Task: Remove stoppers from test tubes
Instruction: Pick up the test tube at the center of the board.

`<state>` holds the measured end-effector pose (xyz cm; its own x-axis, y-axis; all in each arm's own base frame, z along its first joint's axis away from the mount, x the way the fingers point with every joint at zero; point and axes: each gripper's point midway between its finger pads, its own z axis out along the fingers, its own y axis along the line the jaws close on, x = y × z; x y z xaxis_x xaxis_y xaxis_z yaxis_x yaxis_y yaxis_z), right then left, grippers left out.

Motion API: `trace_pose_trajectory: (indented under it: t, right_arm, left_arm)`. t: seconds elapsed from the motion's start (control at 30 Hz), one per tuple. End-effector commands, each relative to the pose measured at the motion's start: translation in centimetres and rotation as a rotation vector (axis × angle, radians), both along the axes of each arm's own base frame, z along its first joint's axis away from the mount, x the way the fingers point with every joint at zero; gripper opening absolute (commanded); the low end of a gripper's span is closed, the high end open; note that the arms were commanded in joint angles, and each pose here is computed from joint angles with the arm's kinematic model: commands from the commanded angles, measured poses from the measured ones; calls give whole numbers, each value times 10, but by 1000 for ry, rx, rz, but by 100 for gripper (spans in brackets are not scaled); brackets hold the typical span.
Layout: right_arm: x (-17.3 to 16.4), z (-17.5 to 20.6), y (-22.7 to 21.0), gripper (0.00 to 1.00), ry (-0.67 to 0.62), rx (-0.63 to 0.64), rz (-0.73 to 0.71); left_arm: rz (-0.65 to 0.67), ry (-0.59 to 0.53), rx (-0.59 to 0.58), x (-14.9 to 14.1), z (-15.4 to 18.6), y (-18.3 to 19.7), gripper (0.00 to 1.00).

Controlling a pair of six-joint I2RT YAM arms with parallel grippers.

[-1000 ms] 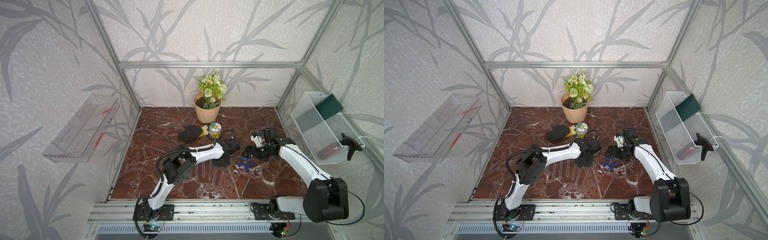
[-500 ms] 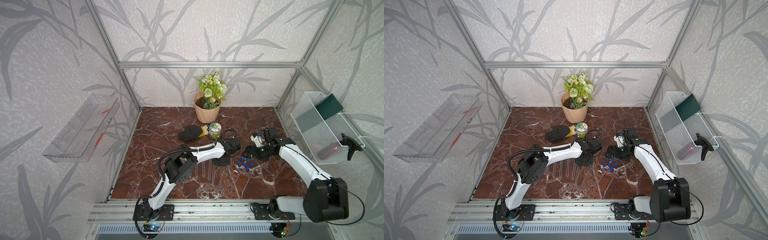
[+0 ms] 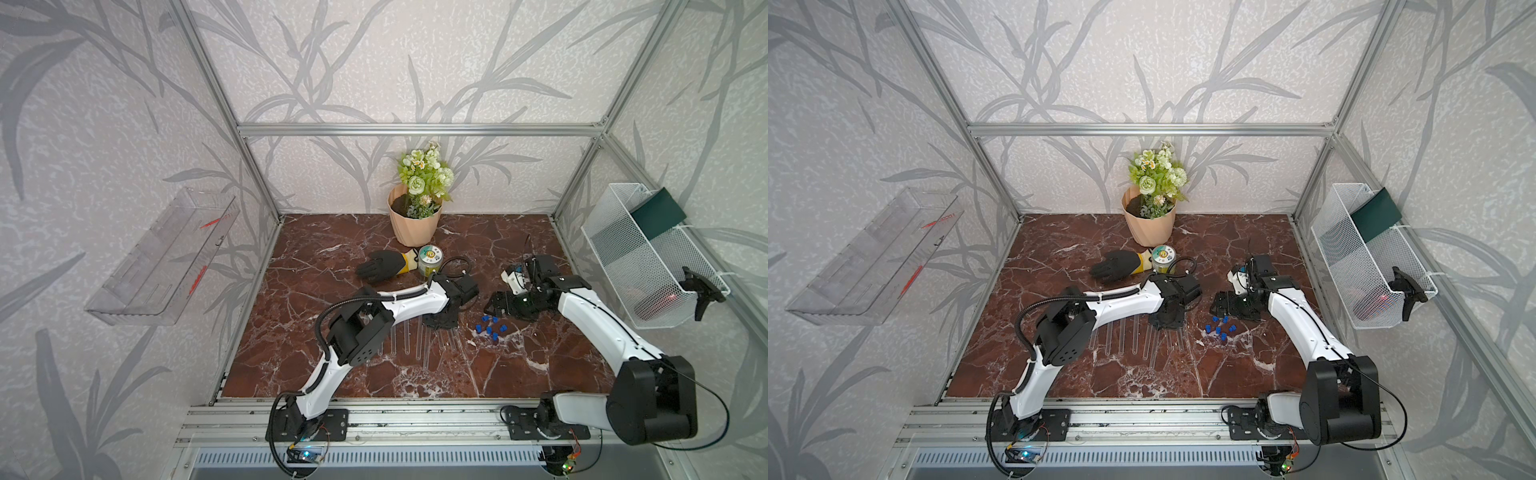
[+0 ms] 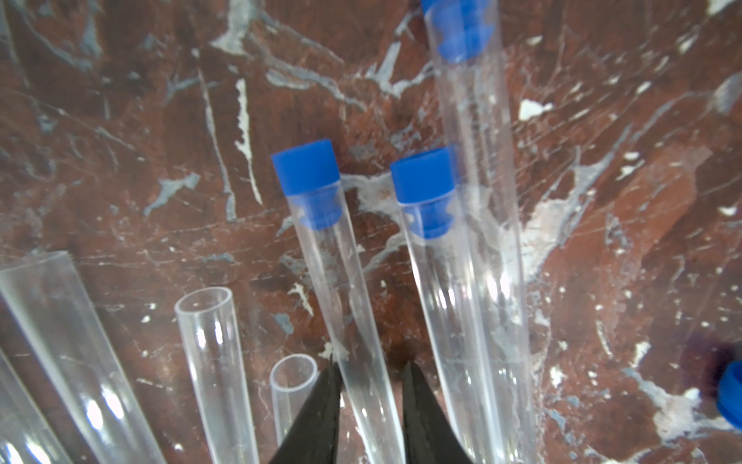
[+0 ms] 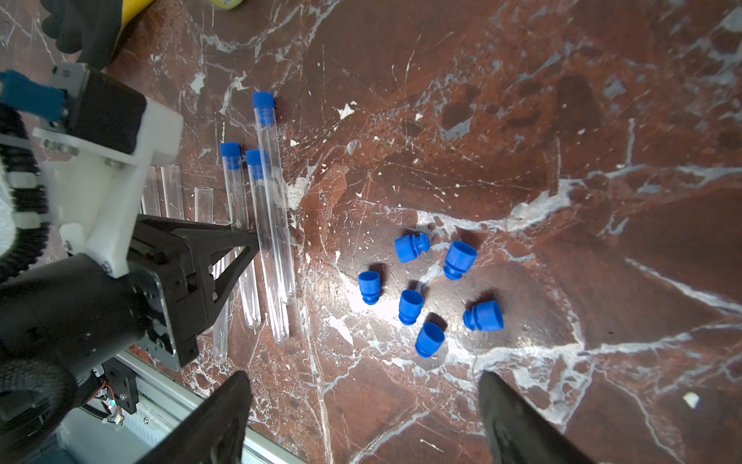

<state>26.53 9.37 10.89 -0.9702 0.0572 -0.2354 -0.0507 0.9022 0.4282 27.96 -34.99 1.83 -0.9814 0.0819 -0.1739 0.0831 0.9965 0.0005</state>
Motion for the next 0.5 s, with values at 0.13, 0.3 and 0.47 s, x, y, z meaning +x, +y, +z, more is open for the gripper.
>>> trace_pose_trajectory:
  t: [0.13, 0.3, 0.47]
  right_arm:
    - [1, 12, -3, 89, -39, -20, 9]
    - [2, 12, -4, 89, -42, -18, 6]
    - [2, 12, -4, 89, -39, -18, 7]
  left_arm:
    - [21, 15, 60, 4, -19, 15, 21]
    - [26, 20, 52, 4, -19, 14, 18]
    - [32, 15, 24, 6, -13, 11, 15]
